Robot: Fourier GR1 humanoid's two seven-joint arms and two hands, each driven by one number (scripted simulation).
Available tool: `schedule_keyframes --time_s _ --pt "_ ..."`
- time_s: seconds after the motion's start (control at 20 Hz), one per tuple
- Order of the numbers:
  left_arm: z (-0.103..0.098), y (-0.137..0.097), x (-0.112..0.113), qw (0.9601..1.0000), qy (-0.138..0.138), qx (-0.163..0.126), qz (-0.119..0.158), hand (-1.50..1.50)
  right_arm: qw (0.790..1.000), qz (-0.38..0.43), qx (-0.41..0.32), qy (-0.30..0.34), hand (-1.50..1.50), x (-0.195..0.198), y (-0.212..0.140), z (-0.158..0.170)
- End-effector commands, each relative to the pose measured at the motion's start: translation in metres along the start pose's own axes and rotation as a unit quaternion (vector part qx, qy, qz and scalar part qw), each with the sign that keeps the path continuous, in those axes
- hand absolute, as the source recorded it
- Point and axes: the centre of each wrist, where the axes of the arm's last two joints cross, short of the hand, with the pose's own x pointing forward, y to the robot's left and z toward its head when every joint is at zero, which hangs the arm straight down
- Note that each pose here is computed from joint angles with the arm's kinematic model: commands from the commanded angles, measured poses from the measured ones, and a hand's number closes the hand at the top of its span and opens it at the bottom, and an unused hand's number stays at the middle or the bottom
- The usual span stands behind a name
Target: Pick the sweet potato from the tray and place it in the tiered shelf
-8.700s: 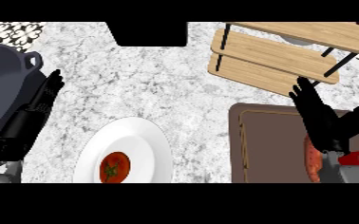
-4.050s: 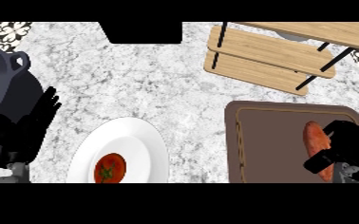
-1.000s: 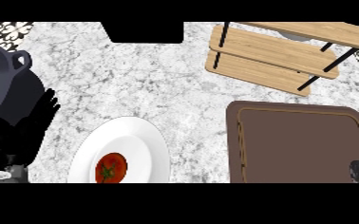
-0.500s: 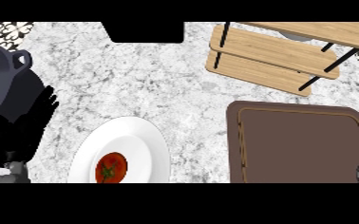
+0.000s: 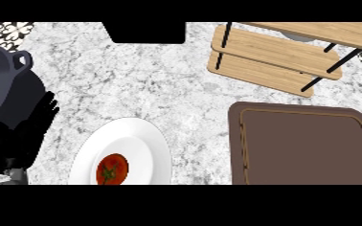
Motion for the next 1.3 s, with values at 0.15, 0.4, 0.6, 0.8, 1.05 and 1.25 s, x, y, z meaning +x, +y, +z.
schedule_keyframes --time_s 0.15,0.4,0.6,0.8,1.05,1.25 --pt "-0.003 0.002 -0.001 1.0000 0.000 -0.003 0.004 0.00 0.997 -0.079 -0.001 -0.005 -1.50 -0.005 -0.001 -0.006" --pt "0.006 -0.003 0.007 1.0000 -0.005 -0.004 0.006 0.00 0.982 -0.184 0.018 0.028 -1.50 0.006 -0.028 -0.003" --pt "0.004 -0.010 -0.016 1.0000 -0.001 -0.001 -0.005 0.00 0.969 -0.245 0.017 0.013 -1.50 -0.025 -0.039 -0.006" --pt "0.009 0.003 -0.007 0.9998 0.011 0.013 0.010 0.00 0.956 -0.295 -0.010 0.005 -1.50 -0.047 -0.089 0.020" --pt "0.010 0.003 -0.013 0.9998 0.006 0.018 -0.001 0.00 0.948 -0.314 -0.046 0.004 -1.50 -0.072 -0.145 0.039" --pt "0.012 0.007 -0.010 0.9996 0.019 0.018 0.007 0.00 0.948 -0.302 -0.082 0.048 -1.50 -0.111 -0.212 0.068"
